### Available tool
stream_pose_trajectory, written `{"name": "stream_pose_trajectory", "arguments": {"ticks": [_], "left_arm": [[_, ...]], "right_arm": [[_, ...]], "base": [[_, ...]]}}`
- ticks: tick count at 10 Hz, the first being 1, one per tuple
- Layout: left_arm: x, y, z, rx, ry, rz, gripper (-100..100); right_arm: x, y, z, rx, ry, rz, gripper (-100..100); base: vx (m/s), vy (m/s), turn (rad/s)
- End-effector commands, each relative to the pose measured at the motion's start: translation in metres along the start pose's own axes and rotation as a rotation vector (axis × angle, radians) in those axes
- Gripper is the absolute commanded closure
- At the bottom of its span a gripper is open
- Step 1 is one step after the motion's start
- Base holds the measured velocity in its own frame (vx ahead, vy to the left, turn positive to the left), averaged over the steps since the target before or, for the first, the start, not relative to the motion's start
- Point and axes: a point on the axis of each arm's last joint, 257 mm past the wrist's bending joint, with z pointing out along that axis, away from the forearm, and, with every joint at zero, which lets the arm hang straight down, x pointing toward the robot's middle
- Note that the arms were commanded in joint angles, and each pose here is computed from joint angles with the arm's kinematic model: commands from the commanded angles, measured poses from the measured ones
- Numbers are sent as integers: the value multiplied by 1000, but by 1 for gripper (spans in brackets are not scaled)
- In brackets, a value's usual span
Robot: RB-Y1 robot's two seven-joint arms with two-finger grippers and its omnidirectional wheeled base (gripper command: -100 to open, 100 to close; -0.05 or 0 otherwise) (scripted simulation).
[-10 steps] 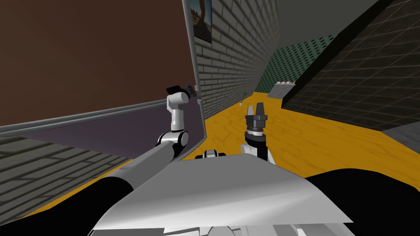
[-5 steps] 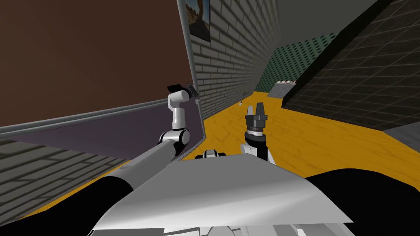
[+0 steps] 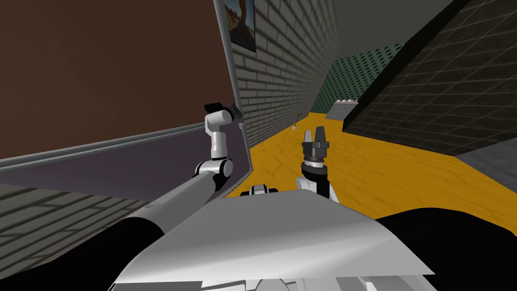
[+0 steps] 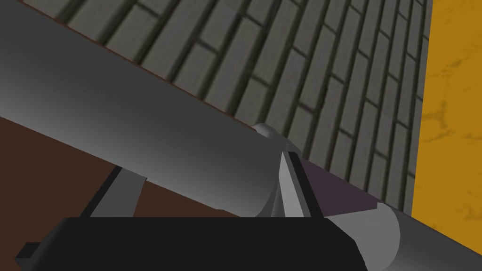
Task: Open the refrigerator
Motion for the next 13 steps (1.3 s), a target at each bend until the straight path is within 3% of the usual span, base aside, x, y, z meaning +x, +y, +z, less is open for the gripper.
{"name": "stream_pose_trajectory", "arguments": {"ticks": [1, 2, 3, 11, 12, 13], "left_arm": [[11, 6, 1, -11, 21, -3, 100], [40, 23, -1, -45, 75, -5, 100], [40, 23, -1, -45, 75, -5, 100], [146, 82, -23, -175, 284, -13, 100], [137, 78, -21, -163, 262, -10, 100], [144, 87, -25, -187, 285, -14, 100]], "right_arm": [[0, 0, 0, 0, 0, 0, 0], [0, 0, 0, 0, 0, 0, 0], [0, 0, 0, 0, 0, 0, 0], [0, 0, 0, 0, 0, 0, 0], [0, 0, 0, 0, 0, 0, 0], [0, 0, 0, 0, 0, 0, 0]], "base": [[4, -25, 39], [-164, 62, -105], [-247, 145, -117], [-278, 100, -100], [-121, 35, -46], [-123, 67, -86]]}}
